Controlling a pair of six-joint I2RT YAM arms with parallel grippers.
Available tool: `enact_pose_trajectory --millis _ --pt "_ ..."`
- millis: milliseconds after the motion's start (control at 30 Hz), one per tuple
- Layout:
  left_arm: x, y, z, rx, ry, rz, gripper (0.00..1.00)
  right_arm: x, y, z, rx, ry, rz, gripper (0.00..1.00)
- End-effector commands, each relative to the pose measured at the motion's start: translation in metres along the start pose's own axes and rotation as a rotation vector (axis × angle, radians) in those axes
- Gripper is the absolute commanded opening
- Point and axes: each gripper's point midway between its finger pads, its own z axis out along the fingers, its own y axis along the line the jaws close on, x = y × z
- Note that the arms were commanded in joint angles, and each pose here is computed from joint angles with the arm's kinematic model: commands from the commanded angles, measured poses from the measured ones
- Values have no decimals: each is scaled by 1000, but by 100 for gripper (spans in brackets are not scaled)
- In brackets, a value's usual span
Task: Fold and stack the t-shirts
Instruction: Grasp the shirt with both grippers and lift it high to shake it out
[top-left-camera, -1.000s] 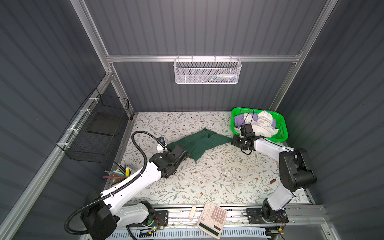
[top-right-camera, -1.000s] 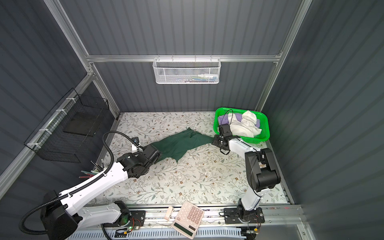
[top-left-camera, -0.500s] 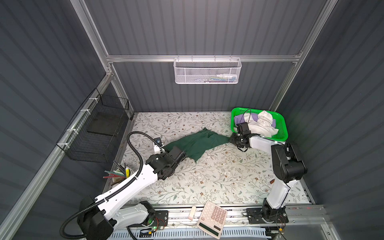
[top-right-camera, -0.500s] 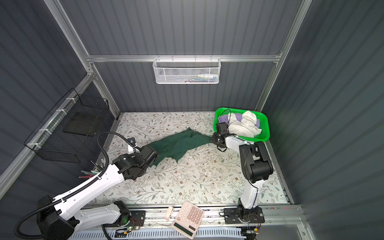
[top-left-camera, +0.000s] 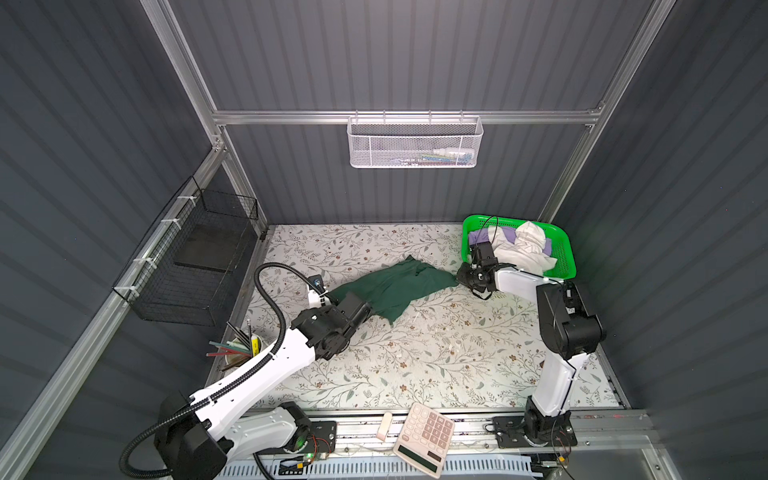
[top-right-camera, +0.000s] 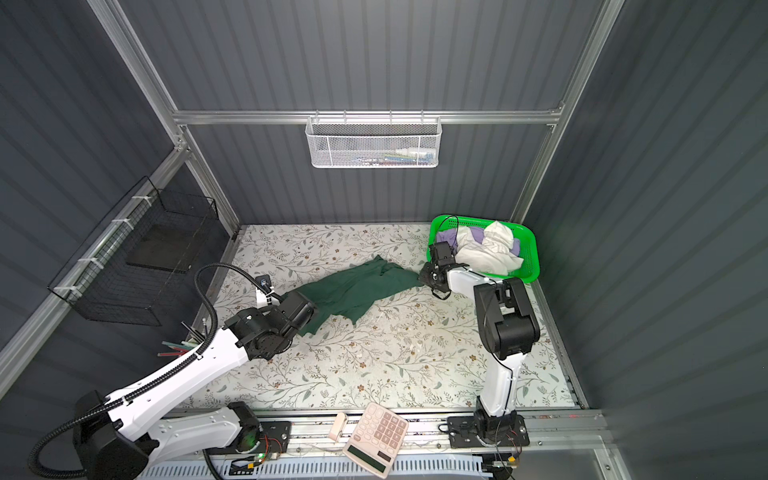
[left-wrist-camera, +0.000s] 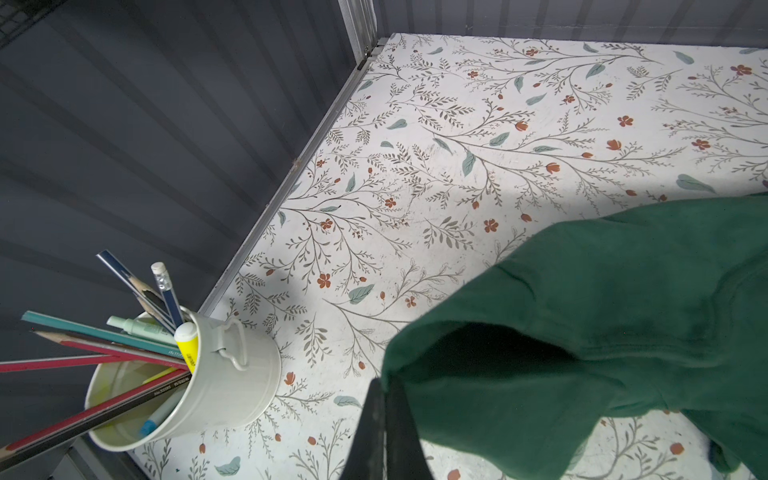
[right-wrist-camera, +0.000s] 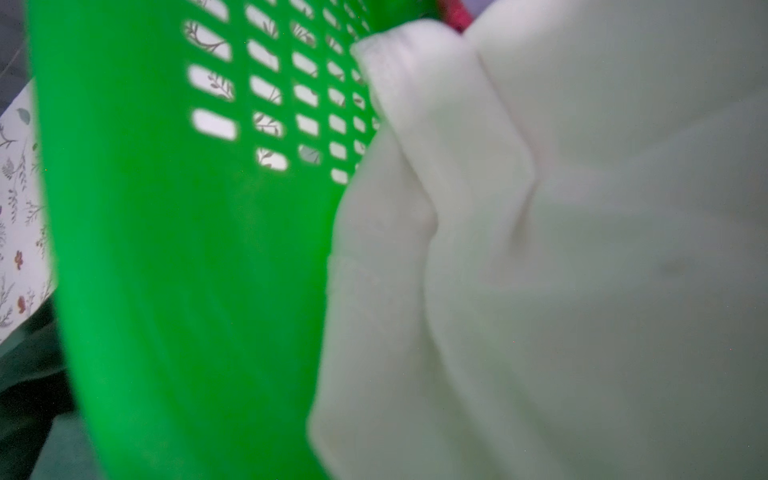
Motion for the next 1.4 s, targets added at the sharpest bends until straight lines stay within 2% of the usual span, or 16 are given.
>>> enact_pose_trajectory --millis 0,133,333,567,767,867,1000,1133,1233,1300,1367 --pt "-35 6 -15 11 -85 -53 0 -11 24 -35 -62 -53 -55 0" --pt "-82 14 -39 25 -192 -76 0 -33 53 -96 -152 -139 -109 0" --pt "-163 32 -89 69 -381 -127 0 -80 115 -237 -357 -377 -248 0" --pt "-273 61 -179 244 -642 -260 0 -115 182 -407 -586 -656 -411 0" --pt "-341 86 -244 359 -840 -364 0 -135 211 -507 -701 -862 -454 0" --pt "-356 94 -262 401 -891 -399 0 -137 214 -533 -717 -896 -460 0" --pt "-360 88 -255 322 -891 -366 0 -142 214 -539 -715 -933 -442 0" --pt "-351 59 -227 208 -850 -243 0 -146 221 -503 -684 -888 -433 0" --pt "-333 14 -191 159 -758 -76 0 -142 228 -457 -673 -815 -429 0" --pt "-319 -15 -157 174 -689 0 0 -142 233 -426 -667 -784 -422 0" --pt "-309 -29 -111 225 -583 12 0 -144 241 -397 -650 -748 -420 0"
